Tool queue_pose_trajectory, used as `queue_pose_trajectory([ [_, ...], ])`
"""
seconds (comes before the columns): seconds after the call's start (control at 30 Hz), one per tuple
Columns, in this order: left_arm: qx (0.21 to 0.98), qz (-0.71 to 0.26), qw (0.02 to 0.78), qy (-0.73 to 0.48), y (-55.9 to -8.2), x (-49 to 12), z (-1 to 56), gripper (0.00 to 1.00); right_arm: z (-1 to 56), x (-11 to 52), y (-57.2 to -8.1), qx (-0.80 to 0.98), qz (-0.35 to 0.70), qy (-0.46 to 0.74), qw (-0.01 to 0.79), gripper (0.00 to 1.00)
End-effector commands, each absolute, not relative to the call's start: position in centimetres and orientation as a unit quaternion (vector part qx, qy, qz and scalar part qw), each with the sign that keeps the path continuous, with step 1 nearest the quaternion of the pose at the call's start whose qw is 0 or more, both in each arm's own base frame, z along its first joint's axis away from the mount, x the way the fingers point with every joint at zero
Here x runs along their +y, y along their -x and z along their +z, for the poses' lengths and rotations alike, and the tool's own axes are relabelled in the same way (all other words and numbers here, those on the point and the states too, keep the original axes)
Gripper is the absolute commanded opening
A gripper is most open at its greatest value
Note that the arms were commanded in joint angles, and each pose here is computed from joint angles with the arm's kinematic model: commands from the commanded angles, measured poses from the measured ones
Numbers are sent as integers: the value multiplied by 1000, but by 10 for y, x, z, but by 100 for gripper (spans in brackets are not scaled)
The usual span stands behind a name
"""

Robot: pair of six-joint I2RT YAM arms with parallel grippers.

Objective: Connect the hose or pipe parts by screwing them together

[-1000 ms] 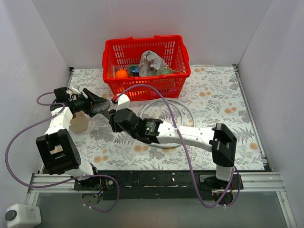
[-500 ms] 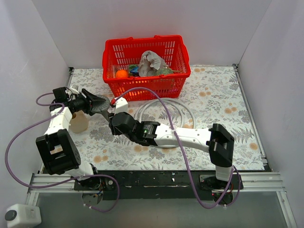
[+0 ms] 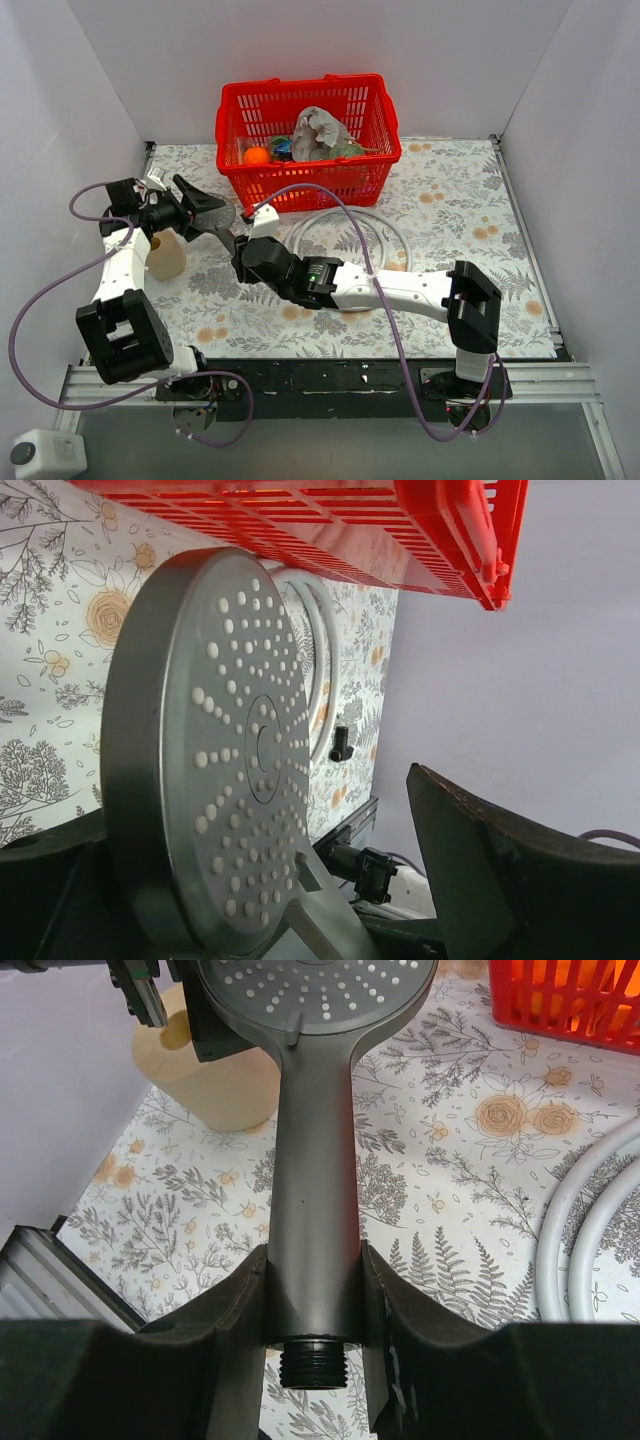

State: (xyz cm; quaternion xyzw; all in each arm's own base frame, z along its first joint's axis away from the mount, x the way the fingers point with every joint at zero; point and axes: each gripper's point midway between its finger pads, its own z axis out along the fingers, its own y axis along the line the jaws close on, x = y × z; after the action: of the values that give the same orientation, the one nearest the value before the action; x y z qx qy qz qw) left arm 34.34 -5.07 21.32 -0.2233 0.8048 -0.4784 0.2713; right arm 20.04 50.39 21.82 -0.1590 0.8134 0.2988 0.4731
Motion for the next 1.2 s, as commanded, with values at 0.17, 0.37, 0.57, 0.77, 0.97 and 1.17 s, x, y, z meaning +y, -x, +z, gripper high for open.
queue_pose_trajectory([
  [0.17,785,-513,299,176,-331,-63,254,64,249,495,-214,798,324,112,495,1],
  [0.37,776,-515,317,182,-328,-64,260,43,246,494,-216,806,330,95,482,1],
  [0.57,776,-510,320,187,-326,-64,255,7,245,498,-212,810,341,92,468,1],
  [0.77,786,-492,326,182,-328,-61,245,0,242,493,-206,813,332,127,461,50],
  [0.97,805,-463,326,179,-327,-55,224,0,212,428,-208,814,295,185,464,81],
  [1.17,815,-449,321,177,-323,-53,204,0,167,359,-204,814,254,250,458,81],
])
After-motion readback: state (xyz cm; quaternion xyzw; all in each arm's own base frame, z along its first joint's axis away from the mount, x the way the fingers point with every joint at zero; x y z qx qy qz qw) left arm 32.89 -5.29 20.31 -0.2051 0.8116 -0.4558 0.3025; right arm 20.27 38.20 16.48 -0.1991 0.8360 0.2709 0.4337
